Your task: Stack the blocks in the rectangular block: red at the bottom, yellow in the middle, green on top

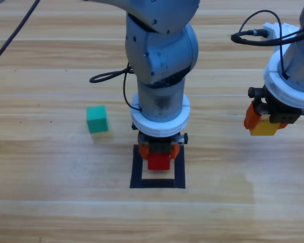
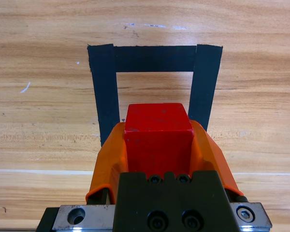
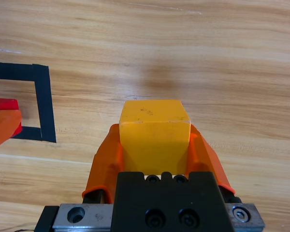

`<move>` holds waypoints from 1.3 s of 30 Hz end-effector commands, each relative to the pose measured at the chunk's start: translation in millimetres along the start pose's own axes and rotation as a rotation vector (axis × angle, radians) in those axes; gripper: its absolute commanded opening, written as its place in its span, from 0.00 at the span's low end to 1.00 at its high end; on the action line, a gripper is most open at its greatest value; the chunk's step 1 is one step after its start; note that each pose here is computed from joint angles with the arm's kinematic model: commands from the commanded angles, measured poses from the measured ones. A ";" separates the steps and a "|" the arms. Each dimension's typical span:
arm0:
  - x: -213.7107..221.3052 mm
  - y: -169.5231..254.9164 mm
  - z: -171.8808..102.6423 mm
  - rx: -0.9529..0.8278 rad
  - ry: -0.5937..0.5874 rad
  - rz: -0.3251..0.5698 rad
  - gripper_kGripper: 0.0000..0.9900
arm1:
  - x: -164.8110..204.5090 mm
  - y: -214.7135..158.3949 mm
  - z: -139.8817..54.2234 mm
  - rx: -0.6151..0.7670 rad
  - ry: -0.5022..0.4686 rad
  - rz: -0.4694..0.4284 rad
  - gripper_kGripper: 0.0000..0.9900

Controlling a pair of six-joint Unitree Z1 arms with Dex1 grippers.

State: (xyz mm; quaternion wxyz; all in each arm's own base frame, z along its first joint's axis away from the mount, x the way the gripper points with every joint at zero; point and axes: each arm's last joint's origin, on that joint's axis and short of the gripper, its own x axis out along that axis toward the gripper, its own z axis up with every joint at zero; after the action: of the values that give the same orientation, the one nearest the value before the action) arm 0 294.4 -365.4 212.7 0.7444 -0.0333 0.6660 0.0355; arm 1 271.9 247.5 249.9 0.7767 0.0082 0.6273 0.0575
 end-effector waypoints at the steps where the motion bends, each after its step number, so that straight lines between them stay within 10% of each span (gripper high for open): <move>1: 30.5 -11.2 -9.6 0.035 0.038 0.041 0.03 | 3.7 -1.7 2.2 0.004 -0.006 -0.011 0.06; 39: 50.5 -10.3 -12.5 0.030 0.049 0.056 0.03 | 5.0 0.0 6.1 0.006 -0.016 -0.017 0.00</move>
State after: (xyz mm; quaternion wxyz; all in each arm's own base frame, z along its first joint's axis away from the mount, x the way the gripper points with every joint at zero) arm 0 295.4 -368.5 192.4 0.7417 -0.0286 0.6691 0.0380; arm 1 272.4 247.6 250.4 0.7782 0.0076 0.6254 0.0563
